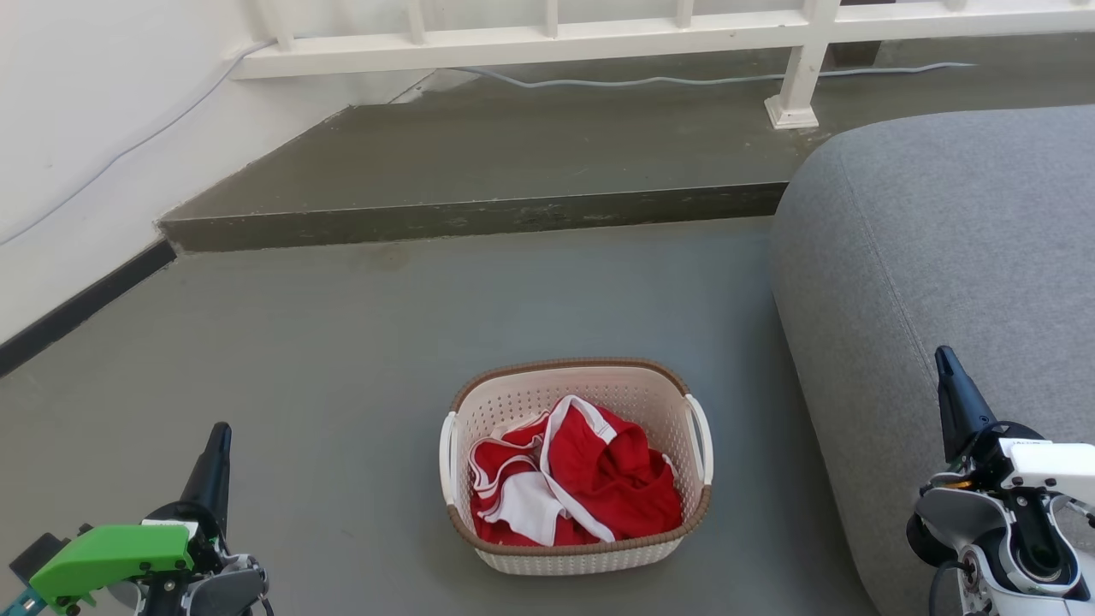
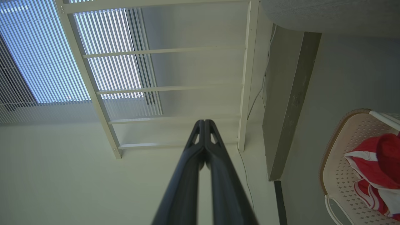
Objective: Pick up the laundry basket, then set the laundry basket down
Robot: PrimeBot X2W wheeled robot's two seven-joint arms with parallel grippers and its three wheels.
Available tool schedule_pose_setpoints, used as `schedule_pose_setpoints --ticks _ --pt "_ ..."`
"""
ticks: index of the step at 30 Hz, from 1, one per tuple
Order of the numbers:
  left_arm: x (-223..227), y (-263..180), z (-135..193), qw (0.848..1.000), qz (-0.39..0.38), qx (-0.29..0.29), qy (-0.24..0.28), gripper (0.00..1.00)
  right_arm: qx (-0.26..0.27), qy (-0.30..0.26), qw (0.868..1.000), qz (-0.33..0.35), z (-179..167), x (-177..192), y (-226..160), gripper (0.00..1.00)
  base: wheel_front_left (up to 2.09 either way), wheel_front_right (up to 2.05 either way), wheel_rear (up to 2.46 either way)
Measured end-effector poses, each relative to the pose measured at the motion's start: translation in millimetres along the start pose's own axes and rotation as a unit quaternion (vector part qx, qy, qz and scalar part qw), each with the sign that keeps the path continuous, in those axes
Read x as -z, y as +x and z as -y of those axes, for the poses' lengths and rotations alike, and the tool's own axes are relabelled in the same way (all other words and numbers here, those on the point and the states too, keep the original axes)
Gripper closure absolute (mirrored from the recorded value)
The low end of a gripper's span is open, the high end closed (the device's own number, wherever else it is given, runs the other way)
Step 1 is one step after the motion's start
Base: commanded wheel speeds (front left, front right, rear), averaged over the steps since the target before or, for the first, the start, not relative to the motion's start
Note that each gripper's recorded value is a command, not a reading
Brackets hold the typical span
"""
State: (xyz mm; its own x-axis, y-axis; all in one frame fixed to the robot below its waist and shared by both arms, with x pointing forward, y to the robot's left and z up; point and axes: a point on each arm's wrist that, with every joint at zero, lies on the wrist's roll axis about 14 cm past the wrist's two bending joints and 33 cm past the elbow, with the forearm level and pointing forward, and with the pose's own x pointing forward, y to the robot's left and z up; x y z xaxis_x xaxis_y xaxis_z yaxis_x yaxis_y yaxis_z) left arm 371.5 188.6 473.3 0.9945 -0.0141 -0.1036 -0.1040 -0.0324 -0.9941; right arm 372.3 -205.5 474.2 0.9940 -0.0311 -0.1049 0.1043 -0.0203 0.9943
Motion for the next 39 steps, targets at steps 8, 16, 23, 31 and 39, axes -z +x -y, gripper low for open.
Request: schedule_pose_setpoints --ticks 8,16,23,31,39 --pt "0 0 0 1.000 0.000 0.000 0.000 1.00 0.000 0.000 1.000 0.000 0 0 0 1.00 0.00 0.00 0.00" --pt "1 -1 -5 1.000 -0.003 -0.007 -0.002 0.00 0.008 0.002 1.000 0.000 5 1 -1 0.00 0.00 0.00 0.00" --pt "7 -12 -28 0.999 -0.004 -0.041 -0.012 0.00 0.047 0.011 0.999 0.002 32 4 -14 0.00 0.00 0.00 0.00" --pt "9 -12 -26 0.999 -0.004 -0.037 -0.011 0.00 0.042 0.000 0.999 0.009 28 3 -13 0.00 0.00 0.00 0.00" --pt "9 -10 -17 1.000 0.002 -0.024 0.009 0.00 0.035 -0.030 0.999 0.013 23 1 -11 0.00 0.00 0.00 0.00"
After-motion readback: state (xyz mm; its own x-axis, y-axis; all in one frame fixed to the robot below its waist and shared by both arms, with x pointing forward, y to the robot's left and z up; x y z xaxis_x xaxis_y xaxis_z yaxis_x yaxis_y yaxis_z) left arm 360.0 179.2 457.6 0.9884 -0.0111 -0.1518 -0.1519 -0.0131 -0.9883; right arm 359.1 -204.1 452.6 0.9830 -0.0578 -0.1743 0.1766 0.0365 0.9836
